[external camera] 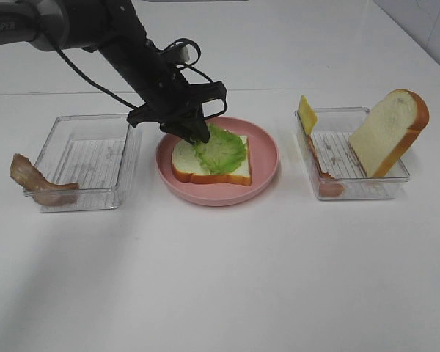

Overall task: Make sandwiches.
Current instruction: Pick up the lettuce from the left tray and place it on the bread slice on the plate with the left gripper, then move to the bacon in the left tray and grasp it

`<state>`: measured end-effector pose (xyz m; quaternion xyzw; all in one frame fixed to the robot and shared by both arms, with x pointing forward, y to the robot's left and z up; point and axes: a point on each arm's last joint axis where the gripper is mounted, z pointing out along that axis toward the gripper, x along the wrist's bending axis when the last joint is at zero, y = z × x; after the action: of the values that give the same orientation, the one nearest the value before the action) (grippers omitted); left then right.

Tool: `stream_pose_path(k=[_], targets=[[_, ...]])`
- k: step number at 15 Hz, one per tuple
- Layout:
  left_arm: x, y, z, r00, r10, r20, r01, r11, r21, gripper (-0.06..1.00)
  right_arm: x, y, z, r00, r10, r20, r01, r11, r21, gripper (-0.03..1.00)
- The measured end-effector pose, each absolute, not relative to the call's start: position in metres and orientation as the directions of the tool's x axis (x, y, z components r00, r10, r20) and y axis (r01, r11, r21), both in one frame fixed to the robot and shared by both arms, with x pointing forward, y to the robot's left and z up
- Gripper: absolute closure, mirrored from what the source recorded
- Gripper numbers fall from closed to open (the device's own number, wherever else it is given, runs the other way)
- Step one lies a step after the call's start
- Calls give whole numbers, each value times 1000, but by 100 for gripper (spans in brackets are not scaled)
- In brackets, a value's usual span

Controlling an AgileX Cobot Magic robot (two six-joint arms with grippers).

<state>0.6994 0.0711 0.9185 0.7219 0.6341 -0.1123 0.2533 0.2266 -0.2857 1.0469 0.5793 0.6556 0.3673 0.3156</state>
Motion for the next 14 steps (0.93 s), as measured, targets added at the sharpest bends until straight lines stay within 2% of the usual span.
stream_pose_path(k=[2, 4, 6, 9, 11, 14], targets=[[699, 71, 918, 172, 861, -479, 973, -71, 222, 34, 227, -286, 1047, -130, 992, 12, 528, 59, 847, 28], [699, 72, 921, 178, 862, -474, 971, -75, 229, 19, 227, -286, 1047, -130, 992, 12, 528, 59, 847, 28], [700, 76, 934, 198, 867, -458, 963, -85, 255, 15, 227, -286, 1047, -130, 992, 12, 528, 59, 847, 28], [705, 94, 968, 241, 892, -382, 944, -124, 306, 14, 227, -286, 1047, -130, 992, 12, 528, 59, 847, 28], [706, 124, 998, 184, 929, -322, 963, -105, 246, 14, 227, -286, 1047, -130, 992, 12, 528, 59, 847, 28], [710, 151, 1018, 136, 938, -319, 960, -45, 277, 14, 227, -286, 1047, -130, 991, 13, 528, 59, 847, 28]])
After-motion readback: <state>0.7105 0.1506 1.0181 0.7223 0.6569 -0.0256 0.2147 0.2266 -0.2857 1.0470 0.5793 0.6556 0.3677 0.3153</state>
